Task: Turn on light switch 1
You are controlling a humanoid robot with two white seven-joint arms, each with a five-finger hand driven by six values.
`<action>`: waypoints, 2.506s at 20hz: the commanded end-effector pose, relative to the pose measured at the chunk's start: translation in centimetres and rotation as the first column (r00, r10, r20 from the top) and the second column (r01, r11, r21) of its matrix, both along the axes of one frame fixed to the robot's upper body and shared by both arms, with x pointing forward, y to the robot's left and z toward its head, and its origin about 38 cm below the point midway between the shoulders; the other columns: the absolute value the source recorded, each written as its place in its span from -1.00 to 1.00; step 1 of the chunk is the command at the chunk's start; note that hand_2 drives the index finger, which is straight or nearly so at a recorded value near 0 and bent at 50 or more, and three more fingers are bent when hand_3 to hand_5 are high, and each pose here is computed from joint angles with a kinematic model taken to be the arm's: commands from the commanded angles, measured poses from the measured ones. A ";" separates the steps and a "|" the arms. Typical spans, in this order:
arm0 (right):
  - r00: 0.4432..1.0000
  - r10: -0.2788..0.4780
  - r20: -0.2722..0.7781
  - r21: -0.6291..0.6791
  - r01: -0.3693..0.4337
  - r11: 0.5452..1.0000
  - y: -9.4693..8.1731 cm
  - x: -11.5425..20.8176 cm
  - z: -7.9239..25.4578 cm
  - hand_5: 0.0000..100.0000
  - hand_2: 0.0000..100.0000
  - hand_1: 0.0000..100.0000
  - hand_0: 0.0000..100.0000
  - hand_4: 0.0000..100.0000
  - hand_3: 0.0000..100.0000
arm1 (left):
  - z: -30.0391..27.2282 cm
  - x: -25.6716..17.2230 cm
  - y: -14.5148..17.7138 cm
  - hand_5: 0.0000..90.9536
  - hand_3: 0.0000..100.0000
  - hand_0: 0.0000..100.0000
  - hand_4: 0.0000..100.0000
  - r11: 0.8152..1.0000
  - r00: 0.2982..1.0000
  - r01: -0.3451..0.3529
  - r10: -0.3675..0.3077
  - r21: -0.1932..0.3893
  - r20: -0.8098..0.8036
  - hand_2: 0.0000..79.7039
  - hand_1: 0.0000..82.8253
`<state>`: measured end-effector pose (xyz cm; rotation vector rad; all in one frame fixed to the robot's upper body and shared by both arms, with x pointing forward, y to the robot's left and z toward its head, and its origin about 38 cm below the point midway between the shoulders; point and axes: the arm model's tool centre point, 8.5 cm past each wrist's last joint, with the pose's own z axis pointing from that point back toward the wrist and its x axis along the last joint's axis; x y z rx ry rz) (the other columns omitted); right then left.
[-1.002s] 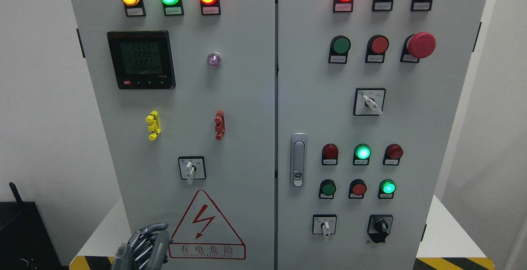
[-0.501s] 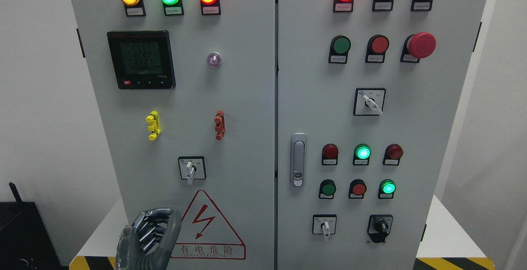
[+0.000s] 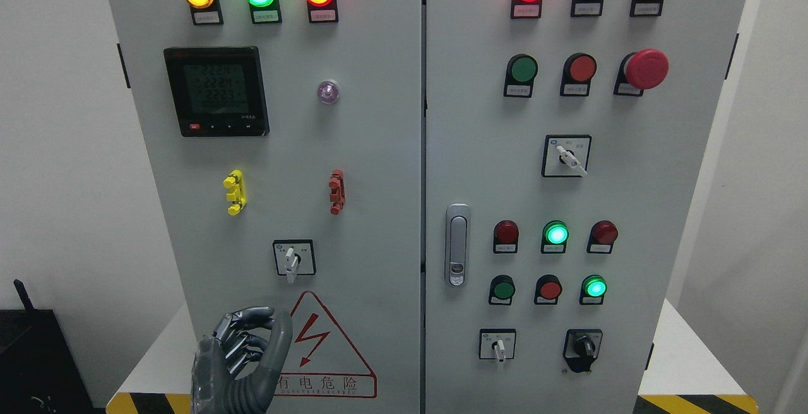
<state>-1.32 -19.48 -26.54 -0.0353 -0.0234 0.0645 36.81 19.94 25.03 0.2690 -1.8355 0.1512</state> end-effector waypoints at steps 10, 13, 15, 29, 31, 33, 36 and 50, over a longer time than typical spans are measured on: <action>1.000 -0.025 -0.002 0.000 0.025 1.000 0.0 0.0 0.0 -1.00 -1.00 -1.00 -1.00 -1.00 -1.00 | 0.0 1.8 -1.2 0.46 0.17 -0.54 0.50 0.999 1.000 -0.015 0.015 -0.031 -0.018 0.04 0.39; 1.000 -0.025 -0.002 0.000 0.025 1.000 0.0 0.0 0.0 -1.00 -1.00 -1.00 -1.00 -1.00 -1.00 | -0.2 2.0 -0.6 0.45 0.17 -0.54 0.49 0.999 0.999 -0.038 0.038 -0.027 -0.025 0.08 0.42; 1.000 -0.025 -0.002 0.000 0.025 1.000 0.0 0.0 0.0 -1.00 -1.00 -1.00 -1.00 -1.00 -1.00 | -0.1 2.1 -0.1 0.45 0.17 -0.53 0.49 0.998 0.998 -0.051 0.050 -0.028 -0.023 0.10 0.43; 1.000 -0.025 -0.002 0.000 0.025 1.000 0.0 0.0 0.0 -1.00 -1.00 -1.00 -1.00 -1.00 -1.00 | 1.9 3.3 0.2 0.38 0.12 -0.50 0.46 0.997 0.997 -0.071 0.071 -0.015 -0.010 0.04 0.46; 1.000 -0.025 -0.002 0.000 0.025 1.000 0.0 0.0 0.0 -1.00 -1.00 -1.00 -1.00 -1.00 -1.00 | 2.2 3.3 0.2 0.38 0.12 -0.50 0.46 0.997 0.998 -0.070 0.070 -0.015 -0.002 0.04 0.46; 1.000 -0.025 -0.002 0.000 0.025 1.000 0.0 0.0 0.0 -1.00 -1.00 -1.00 -1.00 -1.00 -1.00 | 2.3 3.4 0.3 0.38 0.12 -0.50 0.46 0.997 0.997 -0.073 0.073 -0.016 -0.001 0.04 0.46; 1.000 -0.025 -0.002 0.000 0.025 1.000 0.0 0.0 0.0 -1.00 -1.00 -1.00 -1.00 -1.00 -1.00 | 2.4 3.4 0.3 0.39 0.12 -0.50 0.46 0.997 0.997 -0.073 0.073 -0.016 -0.001 0.05 0.47; 1.000 -0.025 -0.002 0.000 0.025 1.000 0.0 0.0 0.0 -1.00 -1.00 -1.00 -1.00 -1.00 -1.00 | 3.3 4.0 0.4 0.39 0.13 -0.48 0.47 0.997 0.996 -0.081 0.081 -0.002 -0.026 0.14 0.49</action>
